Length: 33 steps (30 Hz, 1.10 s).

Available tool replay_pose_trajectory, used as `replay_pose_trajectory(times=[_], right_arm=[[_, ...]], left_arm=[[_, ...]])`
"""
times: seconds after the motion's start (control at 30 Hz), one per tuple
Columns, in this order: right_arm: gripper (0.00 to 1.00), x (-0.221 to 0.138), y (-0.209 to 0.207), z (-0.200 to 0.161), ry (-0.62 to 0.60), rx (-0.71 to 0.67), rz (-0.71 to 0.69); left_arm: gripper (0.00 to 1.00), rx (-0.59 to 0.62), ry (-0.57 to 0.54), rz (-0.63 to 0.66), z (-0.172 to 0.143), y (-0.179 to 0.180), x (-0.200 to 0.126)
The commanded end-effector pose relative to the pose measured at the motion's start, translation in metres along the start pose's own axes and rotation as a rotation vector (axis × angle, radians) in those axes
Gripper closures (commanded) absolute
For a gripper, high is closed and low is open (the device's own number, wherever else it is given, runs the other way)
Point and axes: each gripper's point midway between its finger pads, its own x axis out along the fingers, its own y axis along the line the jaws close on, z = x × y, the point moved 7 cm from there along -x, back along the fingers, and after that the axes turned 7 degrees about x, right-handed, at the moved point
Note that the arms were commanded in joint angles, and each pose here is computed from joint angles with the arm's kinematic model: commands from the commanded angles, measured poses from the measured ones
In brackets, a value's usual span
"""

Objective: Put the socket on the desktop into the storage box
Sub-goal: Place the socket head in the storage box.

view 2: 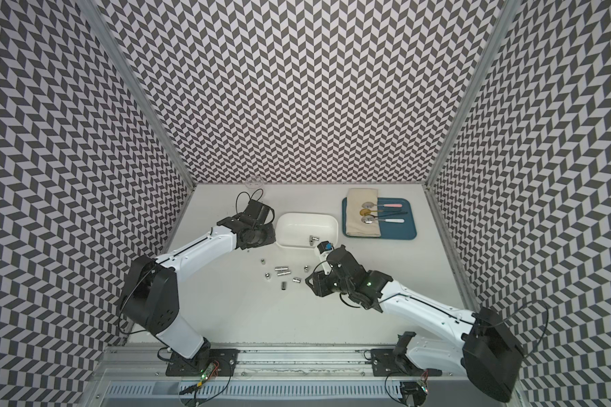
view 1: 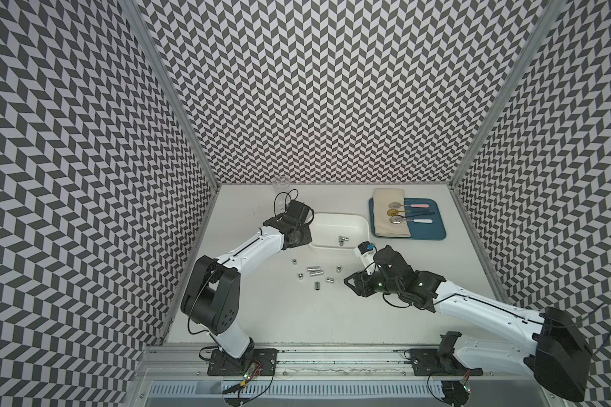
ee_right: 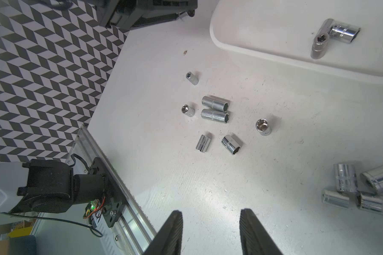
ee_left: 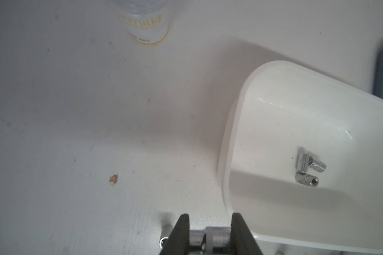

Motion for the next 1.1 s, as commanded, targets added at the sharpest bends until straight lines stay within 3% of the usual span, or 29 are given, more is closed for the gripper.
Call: replay_pose_trajectory(times=[0.0,0.33,0.67,1.07], right_arm=[[0.54,-0.010,0.007,0.008,-0.049,0.007,0.032],[0.54,-0.020,0.001,0.001,-0.062,0.038,0.017],[0.54,-0.023,-0.005,-0.003,-0.075,0.058,-0.004],[0.54,-0.024,-0.010,-0.002,-0.087,0.067,-0.020]], left_arm=[[0.73,0.027,-0.003,-0.030,0.012,-0.017,0.005],[0.72,0.082,0.039,-0.049,0.028,-0.050,0.047],[0.70,0.110,0.095,-0.023,0.023,-0.058,0.082],[0.57,0.129,0.090,-0.027,0.021,-0.063,0.080]])
